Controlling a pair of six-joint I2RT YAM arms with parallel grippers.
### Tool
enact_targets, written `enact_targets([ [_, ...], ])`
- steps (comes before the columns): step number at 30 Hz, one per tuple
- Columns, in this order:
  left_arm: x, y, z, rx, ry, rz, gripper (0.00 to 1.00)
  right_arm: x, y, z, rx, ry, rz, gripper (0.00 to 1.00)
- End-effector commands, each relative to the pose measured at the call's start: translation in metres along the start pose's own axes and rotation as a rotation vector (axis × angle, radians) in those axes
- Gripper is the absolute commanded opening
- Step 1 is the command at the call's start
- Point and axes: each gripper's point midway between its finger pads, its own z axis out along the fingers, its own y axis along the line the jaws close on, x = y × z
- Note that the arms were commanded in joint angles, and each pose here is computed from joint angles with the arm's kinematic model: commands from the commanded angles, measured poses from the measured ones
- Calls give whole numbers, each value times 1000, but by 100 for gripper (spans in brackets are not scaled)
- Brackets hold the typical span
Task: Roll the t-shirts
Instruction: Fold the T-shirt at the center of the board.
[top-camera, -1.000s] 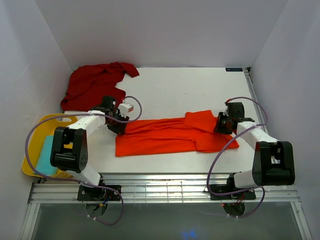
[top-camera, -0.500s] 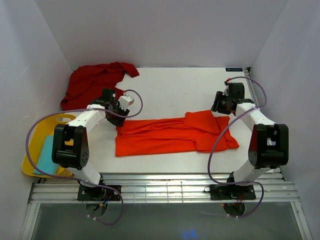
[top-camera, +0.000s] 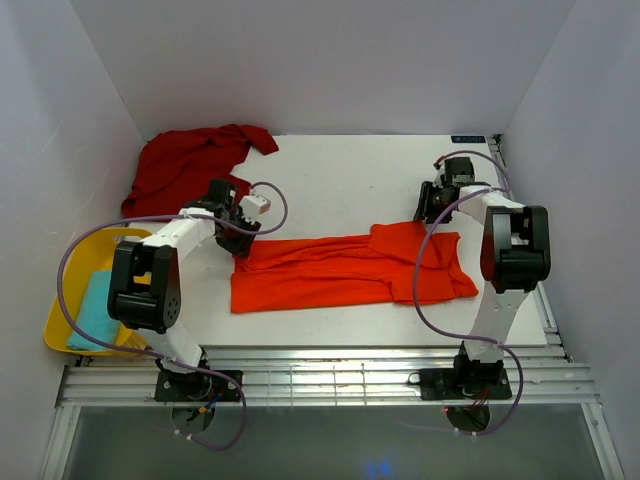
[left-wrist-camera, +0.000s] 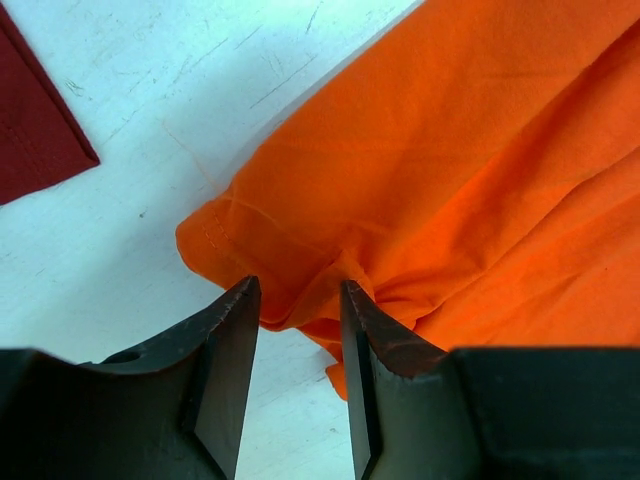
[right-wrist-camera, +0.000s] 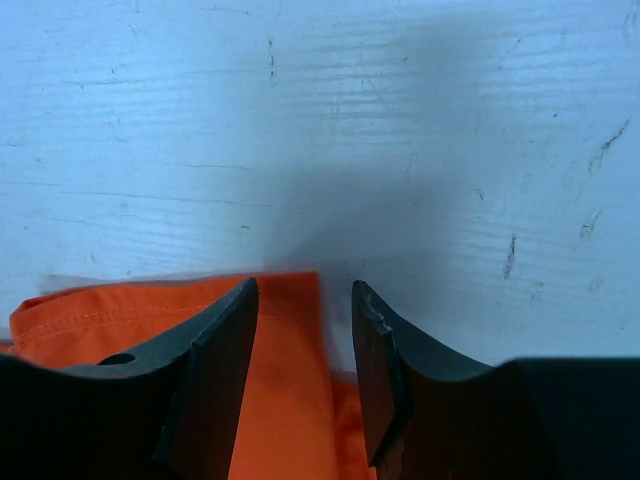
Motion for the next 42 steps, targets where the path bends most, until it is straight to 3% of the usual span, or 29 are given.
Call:
enact_targets([
  [1, -7, -6, -9, 5, -49, -7, 47, 10, 1, 14, -28, 54, -8, 48],
  [4, -6, -6, -4, 12, -37, -24, 43, 17, 4, 17, -52, 76, -9, 38],
  [5, -6, -7, -3, 15, -35, -27, 42, 14, 7, 15, -64, 65, -12, 30],
  [11, -11, -7, -5, 19, -56, -26, 41, 11, 17, 2, -110, 38, -10, 27],
  [14, -10, -6, -2, 17, -44, -26, 41, 5, 20, -1, -116, 24, -13, 14],
  [16, -10, -4, 1, 14, -37, -27, 41, 5, 20, -2, -120, 23, -12, 11],
  [33, -49, -2, -16, 5, -123, -41, 46, -4, 28, -18, -145, -18, -27, 8],
  [42, -11, -9, 8, 13, 11, -62, 47, -3, 27, -22, -139, -22, -28, 8],
])
